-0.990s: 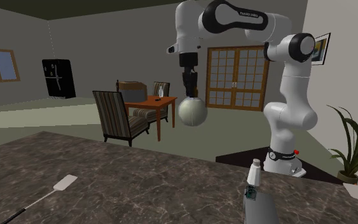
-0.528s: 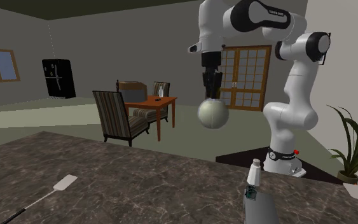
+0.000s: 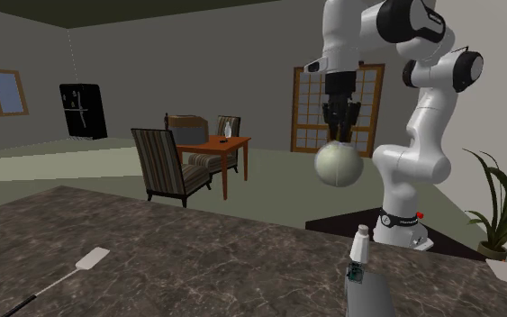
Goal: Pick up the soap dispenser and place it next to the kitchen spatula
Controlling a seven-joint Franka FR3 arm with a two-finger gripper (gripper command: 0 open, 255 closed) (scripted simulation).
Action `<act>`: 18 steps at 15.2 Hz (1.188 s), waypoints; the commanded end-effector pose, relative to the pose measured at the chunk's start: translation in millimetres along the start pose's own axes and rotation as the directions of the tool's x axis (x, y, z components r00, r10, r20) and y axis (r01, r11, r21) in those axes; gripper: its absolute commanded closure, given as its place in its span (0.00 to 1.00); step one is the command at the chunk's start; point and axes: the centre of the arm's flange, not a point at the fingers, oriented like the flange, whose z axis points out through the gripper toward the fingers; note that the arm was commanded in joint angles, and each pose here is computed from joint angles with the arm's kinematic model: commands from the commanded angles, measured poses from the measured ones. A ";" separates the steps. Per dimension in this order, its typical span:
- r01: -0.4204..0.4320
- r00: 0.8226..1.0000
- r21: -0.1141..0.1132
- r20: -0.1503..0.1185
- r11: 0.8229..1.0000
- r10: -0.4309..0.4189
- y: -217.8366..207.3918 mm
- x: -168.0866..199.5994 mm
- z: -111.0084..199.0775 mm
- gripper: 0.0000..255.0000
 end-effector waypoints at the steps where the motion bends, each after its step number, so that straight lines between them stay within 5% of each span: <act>1: -0.001 1.000 0.000 0.000 1.000 0.001 -14.1 -25.7 2.2 1.00; 18: -0.001 1.000 0.000 0.000 1.000 0.001 -134.4 -214.6 16.8 1.00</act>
